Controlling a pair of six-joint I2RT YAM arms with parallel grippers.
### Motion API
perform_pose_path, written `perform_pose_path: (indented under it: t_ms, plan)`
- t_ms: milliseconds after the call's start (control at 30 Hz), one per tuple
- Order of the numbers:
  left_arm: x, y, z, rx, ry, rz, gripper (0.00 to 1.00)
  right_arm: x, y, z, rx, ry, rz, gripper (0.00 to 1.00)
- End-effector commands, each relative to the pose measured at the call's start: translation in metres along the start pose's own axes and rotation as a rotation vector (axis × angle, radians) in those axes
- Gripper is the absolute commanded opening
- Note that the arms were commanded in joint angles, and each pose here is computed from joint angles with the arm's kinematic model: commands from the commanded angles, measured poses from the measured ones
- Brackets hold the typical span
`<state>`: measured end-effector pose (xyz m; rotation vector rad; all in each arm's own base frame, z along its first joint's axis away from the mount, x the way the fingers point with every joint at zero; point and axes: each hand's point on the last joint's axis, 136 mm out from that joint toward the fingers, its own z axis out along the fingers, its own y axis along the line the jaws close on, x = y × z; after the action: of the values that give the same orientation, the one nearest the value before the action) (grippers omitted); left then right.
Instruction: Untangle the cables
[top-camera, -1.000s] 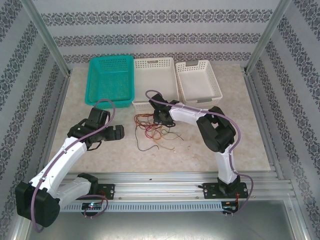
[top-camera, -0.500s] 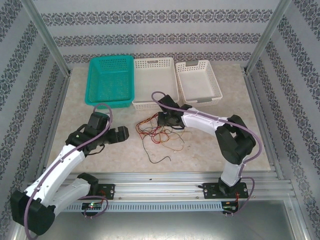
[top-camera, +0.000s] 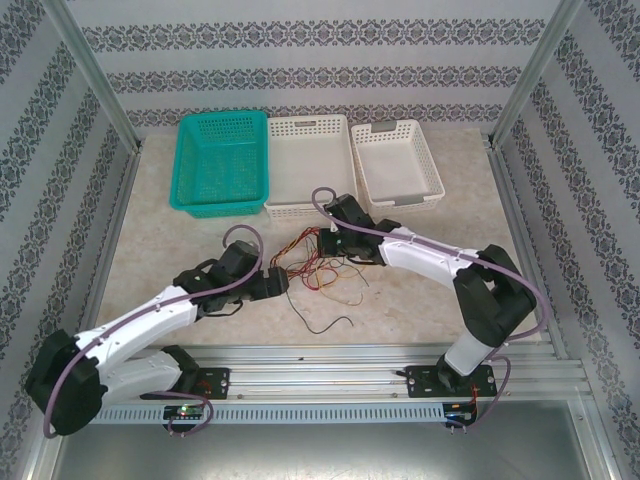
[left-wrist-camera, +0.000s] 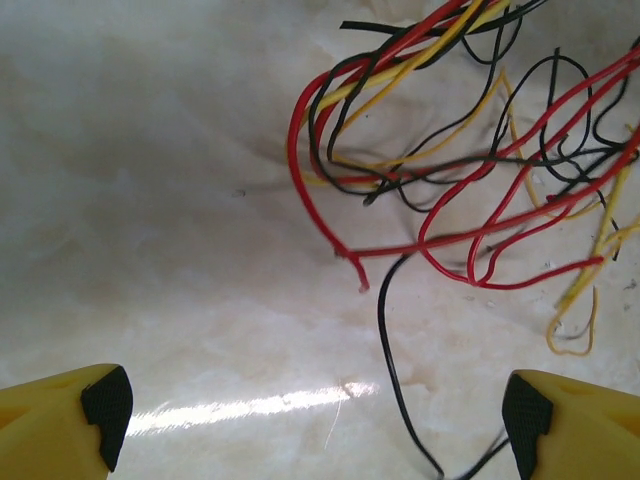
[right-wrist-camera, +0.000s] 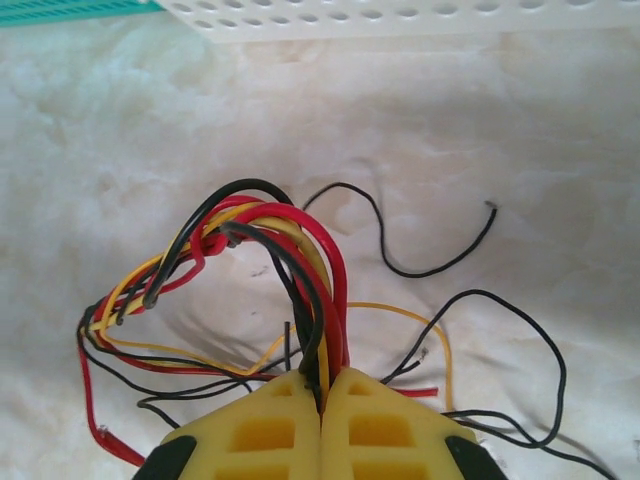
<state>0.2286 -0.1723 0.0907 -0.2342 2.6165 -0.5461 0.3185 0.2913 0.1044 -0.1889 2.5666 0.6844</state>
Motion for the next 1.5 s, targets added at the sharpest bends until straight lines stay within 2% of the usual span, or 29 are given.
perform_pose_path:
  t_ms: [0, 333, 633, 733, 800, 933, 1067, 1167, 1300, 1467]
  plan:
    - [-0.018, -0.008, 0.005, -0.001, -0.091, -0.020, 0.96, -0.003, 0.027, -0.015, -0.124, -0.037, -0.058, 0.00]
    - [-0.038, -0.002, 0.016, -0.066, -0.188, -0.005, 0.96, 0.015, 0.044, -0.033, -0.262, -0.036, -0.159, 0.00]
    - [-0.050, -0.022, 0.034, -0.052, -0.176, 0.070, 0.96, 0.021, 0.055, -0.046, -0.336, -0.028, -0.206, 0.00]
    - [-0.053, -0.020, 0.036, -0.078, -0.185, 0.105, 0.92, 0.023, 0.056, -0.049, -0.346, -0.019, -0.219, 0.00]
    - [-0.055, -0.017, 0.036, -0.095, -0.197, 0.122, 0.85, 0.027, 0.057, -0.049, -0.351, -0.002, -0.228, 0.00]
    - [-0.060, -0.015, 0.033, -0.119, -0.221, 0.158, 0.62, 0.034, 0.054, -0.047, -0.344, 0.029, -0.245, 0.00]
    - [-0.066, -0.012, 0.028, -0.146, -0.244, 0.179, 0.49, 0.038, 0.051, -0.048, -0.334, 0.044, -0.260, 0.00]
    - [-0.072, -0.013, 0.024, -0.161, -0.261, 0.204, 0.35, 0.040, 0.047, -0.049, -0.310, 0.052, -0.277, 0.00]
    - [-0.078, -0.011, 0.015, -0.196, -0.278, 0.237, 0.01, 0.039, 0.026, -0.049, -0.184, 0.051, -0.301, 0.00]
    - [-0.077, -0.011, 0.007, -0.191, -0.273, 0.262, 0.00, 0.025, -0.009, -0.057, -0.003, -0.012, -0.299, 0.00]
